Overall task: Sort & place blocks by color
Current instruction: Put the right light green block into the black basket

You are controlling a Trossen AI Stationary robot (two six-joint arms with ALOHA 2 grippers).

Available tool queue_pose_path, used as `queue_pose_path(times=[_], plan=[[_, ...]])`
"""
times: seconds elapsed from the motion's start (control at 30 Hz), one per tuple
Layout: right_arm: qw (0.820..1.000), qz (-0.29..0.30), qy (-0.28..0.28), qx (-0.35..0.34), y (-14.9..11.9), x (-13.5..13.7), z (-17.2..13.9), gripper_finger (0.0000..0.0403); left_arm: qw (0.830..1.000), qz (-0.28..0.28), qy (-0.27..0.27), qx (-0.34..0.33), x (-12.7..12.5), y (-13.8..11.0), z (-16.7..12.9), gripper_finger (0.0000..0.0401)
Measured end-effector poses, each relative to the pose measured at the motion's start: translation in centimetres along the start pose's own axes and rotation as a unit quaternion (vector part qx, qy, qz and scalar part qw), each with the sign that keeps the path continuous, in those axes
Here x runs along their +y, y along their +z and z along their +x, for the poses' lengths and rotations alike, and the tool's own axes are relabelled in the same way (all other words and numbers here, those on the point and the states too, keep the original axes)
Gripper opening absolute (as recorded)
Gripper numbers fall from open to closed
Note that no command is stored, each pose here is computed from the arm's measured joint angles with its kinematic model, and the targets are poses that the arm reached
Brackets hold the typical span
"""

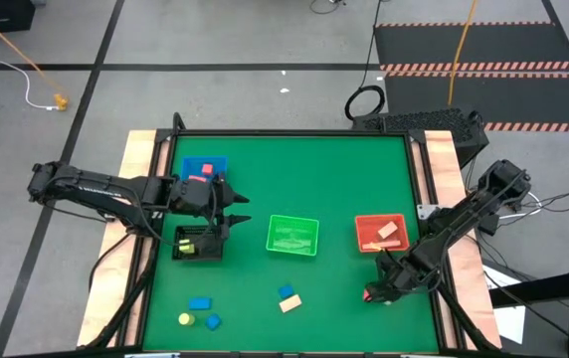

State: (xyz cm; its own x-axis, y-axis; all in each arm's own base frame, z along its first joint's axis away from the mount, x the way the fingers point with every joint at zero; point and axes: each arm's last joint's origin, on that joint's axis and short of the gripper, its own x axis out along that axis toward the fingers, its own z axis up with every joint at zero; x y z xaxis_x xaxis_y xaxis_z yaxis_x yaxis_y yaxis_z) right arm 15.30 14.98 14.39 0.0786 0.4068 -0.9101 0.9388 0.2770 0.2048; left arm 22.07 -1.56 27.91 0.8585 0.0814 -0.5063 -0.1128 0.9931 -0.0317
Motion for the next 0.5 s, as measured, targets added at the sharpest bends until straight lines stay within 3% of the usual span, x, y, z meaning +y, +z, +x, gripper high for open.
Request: queue_pose_path(times=[0.3, 0.5], plan=[[1.000, -0.009, -0.006, -0.004, 0.3, 0.5, 1.1, 0.0247, 1.000, -0.001, 0.000, 0.000, 0.0, 0.0, 0.0, 0.0228], [0.999, -0.009, -0.026, 0.022, 0.3, 0.4, 1.4, 0.0182, 1.000, -0.001, 0.000, 0.000, 0.0, 0.0, 0.0, 0.0228]])
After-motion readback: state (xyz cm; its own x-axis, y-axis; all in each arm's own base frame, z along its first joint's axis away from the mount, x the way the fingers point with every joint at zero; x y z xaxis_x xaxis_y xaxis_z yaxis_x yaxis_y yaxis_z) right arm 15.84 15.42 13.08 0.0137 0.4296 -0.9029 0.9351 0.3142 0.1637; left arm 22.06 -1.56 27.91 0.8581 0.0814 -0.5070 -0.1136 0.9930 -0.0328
